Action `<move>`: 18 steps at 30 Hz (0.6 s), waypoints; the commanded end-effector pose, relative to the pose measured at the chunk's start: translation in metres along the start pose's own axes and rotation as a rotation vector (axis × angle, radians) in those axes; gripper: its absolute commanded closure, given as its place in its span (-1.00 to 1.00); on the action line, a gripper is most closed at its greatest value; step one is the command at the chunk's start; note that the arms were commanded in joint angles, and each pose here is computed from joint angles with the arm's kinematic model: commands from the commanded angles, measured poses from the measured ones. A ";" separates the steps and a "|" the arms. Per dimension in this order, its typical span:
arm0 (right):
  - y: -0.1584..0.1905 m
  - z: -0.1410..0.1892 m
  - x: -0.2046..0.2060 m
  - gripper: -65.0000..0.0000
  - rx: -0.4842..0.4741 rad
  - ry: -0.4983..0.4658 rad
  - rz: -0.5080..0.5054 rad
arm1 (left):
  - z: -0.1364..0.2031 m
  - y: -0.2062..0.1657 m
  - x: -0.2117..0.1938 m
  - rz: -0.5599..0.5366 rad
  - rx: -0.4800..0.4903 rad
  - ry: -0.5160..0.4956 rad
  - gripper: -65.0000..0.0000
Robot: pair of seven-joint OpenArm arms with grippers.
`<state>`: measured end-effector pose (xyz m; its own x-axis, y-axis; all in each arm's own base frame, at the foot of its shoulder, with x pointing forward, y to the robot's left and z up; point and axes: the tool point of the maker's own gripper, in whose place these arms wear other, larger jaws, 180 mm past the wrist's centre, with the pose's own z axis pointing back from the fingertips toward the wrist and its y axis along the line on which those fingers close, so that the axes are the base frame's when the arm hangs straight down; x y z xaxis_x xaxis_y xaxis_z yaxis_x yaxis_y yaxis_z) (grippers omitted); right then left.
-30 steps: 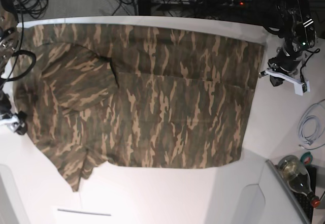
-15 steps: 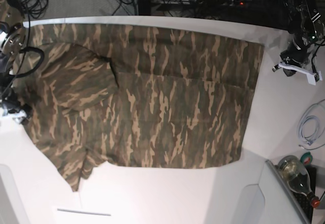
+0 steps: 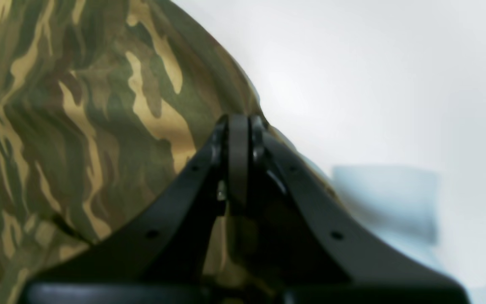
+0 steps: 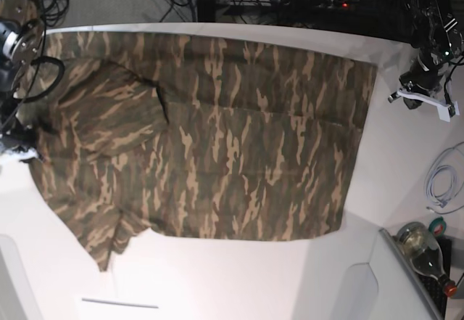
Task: Layout the t-shirt on the table in an organized manner, then fold the t-shirt properly
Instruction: 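Move the right gripper down to the shirt's side edge and grasp it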
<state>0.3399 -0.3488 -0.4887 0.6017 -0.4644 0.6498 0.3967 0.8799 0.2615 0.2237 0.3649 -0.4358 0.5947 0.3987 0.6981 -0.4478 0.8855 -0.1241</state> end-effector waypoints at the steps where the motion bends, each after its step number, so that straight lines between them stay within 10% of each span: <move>1: 0.003 0.007 0.034 1.00 0.008 -0.081 0.029 | 0.002 0.002 0.018 -0.013 -0.001 -0.048 1.00; 8: 0.051 0.058 0.034 1.00 0.056 -0.060 0.241 | 0.001 0.000 0.020 -0.013 -0.006 -0.051 1.00; 18: 0.070 0.107 -0.031 1.00 0.028 0.076 0.290 | 0.001 -0.001 0.020 -0.014 -0.007 -0.051 1.00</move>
<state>0.2645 -0.2561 -0.4280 0.7680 -0.2127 0.6041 0.1873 0.9766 0.1057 0.2262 0.3638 -0.4352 0.5937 0.3970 0.7000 -0.4442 0.8870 -0.1263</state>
